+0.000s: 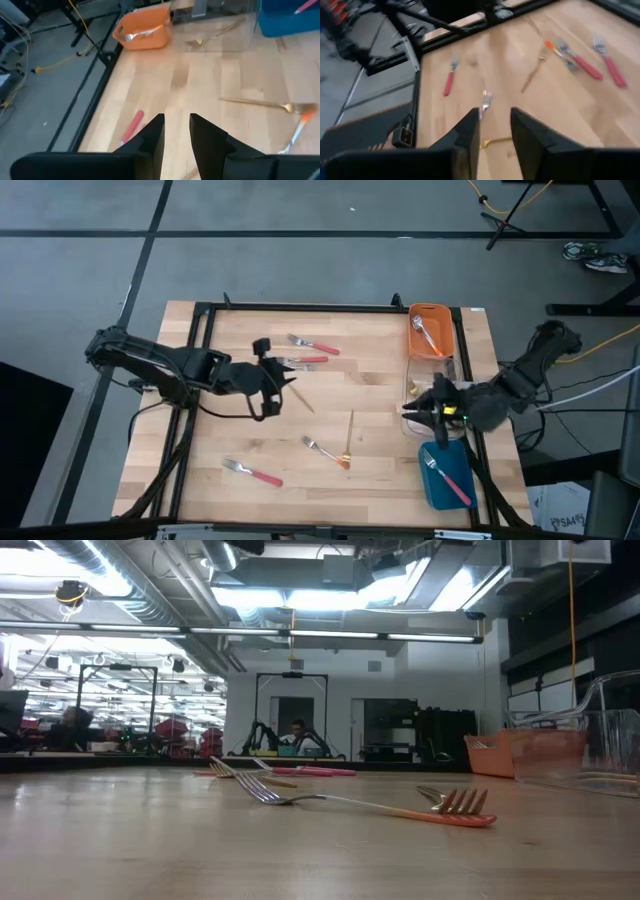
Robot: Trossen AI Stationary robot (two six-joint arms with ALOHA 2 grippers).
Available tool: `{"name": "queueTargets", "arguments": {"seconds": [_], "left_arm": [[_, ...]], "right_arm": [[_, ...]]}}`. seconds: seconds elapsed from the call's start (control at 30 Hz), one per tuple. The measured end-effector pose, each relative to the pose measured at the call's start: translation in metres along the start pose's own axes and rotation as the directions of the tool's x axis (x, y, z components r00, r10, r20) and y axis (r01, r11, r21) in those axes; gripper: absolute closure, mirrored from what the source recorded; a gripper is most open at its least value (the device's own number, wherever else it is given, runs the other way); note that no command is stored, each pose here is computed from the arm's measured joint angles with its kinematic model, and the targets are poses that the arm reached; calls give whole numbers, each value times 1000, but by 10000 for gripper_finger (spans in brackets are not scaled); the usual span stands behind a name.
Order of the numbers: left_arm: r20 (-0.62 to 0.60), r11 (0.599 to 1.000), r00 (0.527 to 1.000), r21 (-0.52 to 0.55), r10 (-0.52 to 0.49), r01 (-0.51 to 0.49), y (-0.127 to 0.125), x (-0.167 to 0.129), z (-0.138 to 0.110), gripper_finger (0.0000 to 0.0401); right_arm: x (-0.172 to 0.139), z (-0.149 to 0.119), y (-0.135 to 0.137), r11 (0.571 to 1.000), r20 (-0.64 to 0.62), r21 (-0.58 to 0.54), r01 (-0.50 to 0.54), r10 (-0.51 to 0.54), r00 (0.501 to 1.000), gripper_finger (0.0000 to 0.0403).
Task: Sort silverware by color (type)
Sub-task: Put the gold fork into the transparent bin
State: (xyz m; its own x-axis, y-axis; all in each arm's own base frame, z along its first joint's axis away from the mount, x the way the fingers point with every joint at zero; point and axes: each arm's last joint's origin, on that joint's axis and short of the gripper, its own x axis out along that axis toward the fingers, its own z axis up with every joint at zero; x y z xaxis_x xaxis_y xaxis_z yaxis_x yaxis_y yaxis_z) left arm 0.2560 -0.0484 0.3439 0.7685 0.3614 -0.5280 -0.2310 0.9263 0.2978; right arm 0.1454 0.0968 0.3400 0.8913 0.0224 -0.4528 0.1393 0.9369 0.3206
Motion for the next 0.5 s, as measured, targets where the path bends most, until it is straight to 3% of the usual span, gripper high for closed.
{"name": "queueTargets", "arguments": {"seconds": [0.23,0.5], "left_arm": [[-33,995,999,-93,-21,18,-8,3,-39,316],[-26,984,999,-170,-48,43,-25,15,-67,316]], "right_arm": [[25,23,-10,983,6,-162,-91,93,996,306],[71,28,-19,927,-104,-327,-185,160,982,306]]}}
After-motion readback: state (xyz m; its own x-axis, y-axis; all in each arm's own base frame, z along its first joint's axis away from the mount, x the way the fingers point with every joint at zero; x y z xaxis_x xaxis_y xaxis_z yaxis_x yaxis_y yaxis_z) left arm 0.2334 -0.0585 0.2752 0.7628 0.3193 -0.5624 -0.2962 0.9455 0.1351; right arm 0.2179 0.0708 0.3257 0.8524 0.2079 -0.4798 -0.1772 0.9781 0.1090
